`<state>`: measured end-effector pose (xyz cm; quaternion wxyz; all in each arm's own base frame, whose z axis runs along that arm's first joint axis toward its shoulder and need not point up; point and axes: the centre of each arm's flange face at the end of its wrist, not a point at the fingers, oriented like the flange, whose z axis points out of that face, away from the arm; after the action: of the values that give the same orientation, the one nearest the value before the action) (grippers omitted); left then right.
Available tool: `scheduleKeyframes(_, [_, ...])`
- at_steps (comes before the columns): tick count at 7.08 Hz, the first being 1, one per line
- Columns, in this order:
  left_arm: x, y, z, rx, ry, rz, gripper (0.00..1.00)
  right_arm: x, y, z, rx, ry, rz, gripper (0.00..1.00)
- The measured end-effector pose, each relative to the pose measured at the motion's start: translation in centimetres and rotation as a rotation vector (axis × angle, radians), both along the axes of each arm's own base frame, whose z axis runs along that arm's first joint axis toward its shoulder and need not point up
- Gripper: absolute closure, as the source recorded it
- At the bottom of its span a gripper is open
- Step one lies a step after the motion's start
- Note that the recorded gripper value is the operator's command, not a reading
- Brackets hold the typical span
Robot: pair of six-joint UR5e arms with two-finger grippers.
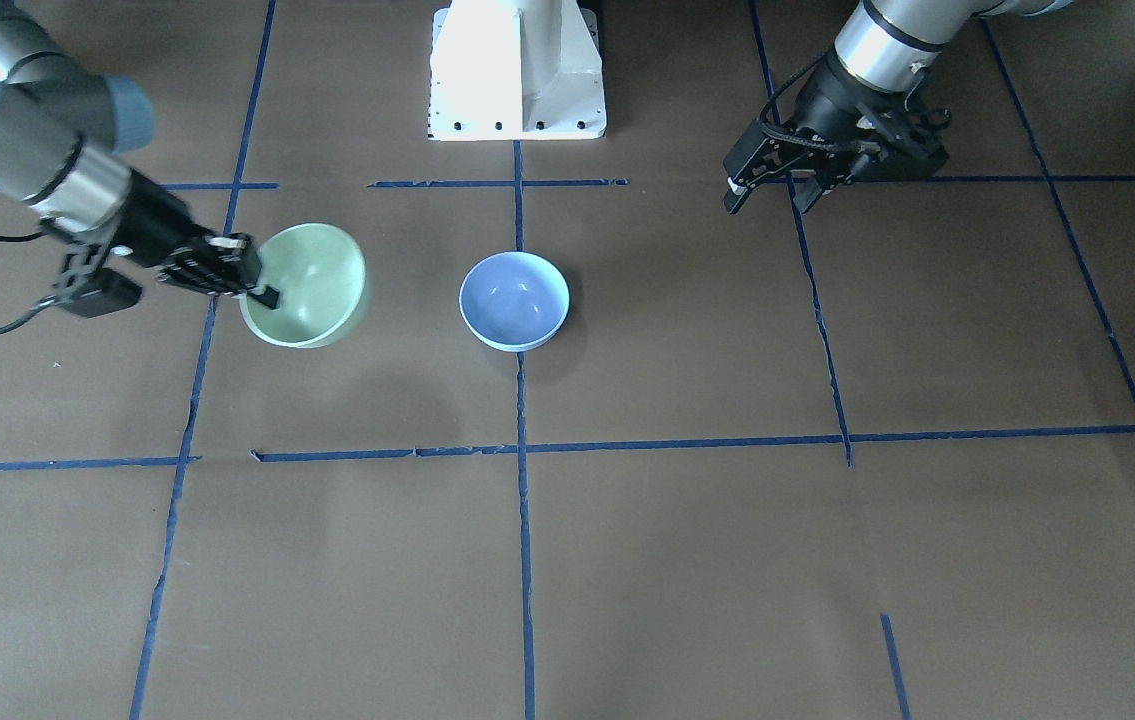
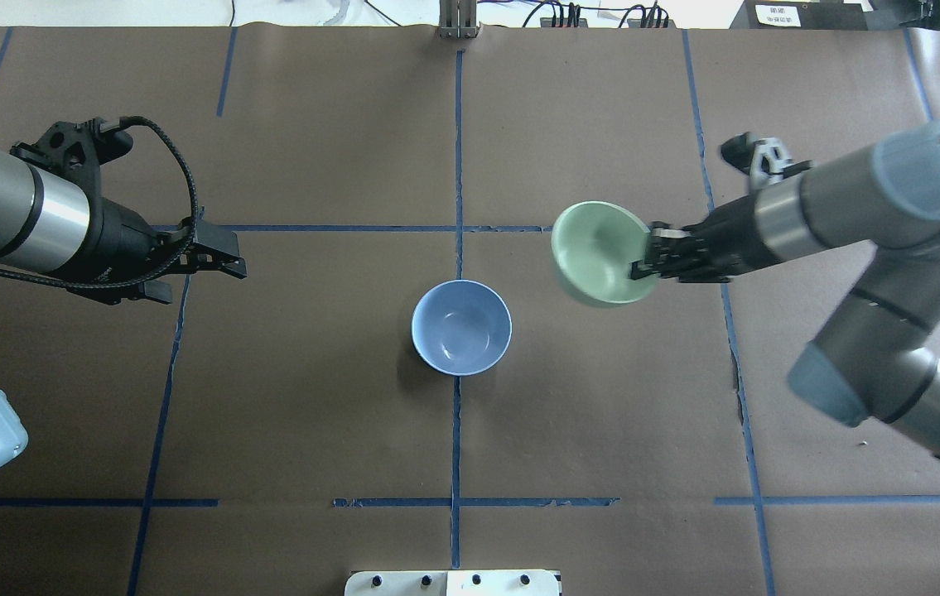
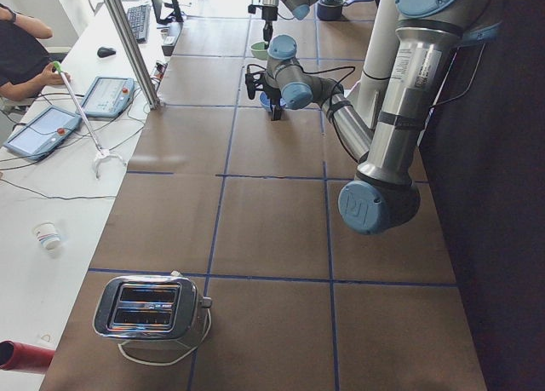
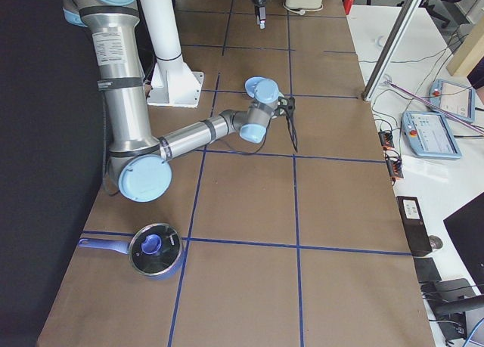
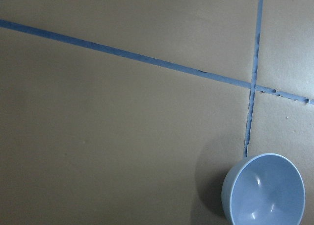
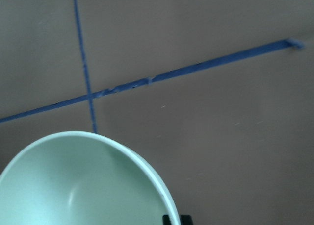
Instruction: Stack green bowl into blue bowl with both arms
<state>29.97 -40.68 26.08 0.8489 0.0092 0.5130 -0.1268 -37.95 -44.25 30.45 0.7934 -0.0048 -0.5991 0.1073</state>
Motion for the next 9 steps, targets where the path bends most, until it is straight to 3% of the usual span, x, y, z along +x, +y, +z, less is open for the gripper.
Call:
scheduleKeyframes(1, [-0.3,0.0,0.2,-0.002,-0.003,-0.004,0.00,-5.8,2.2,-6.0,-0.047,0.025,0.036,1.00])
scheduleKeyframes(2, [-0.3,0.0,0.4,-0.004,-0.006,-0.006,0.00,-9.3,4.1,-8.9,-0.087,0.061,0.056,1.00])
scheduleKeyframes(4, [-0.2,-0.1,0.5,-0.007,-0.008,-0.007,0.00,-13.2,6.0,-8.7,-0.104,0.129,0.104,1.00])
scheduleKeyframes(6, [-0.1,0.0,0.4,-0.011,-0.008,-0.008,0.00,-14.8,5.9,-7.6,-0.110,0.166,0.121,0.96])
scheduleKeyframes(7, [-0.1,0.0,0.4,-0.011,-0.007,-0.009,0.00,-15.0,5.8,-7.0,-0.114,0.177,0.122,0.04])
scheduleKeyframes(9, [-0.2,0.0,0.3,-0.009,-0.007,-0.013,0.00,-15.6,6.4,-6.4,-0.109,0.190,0.123,0.00])
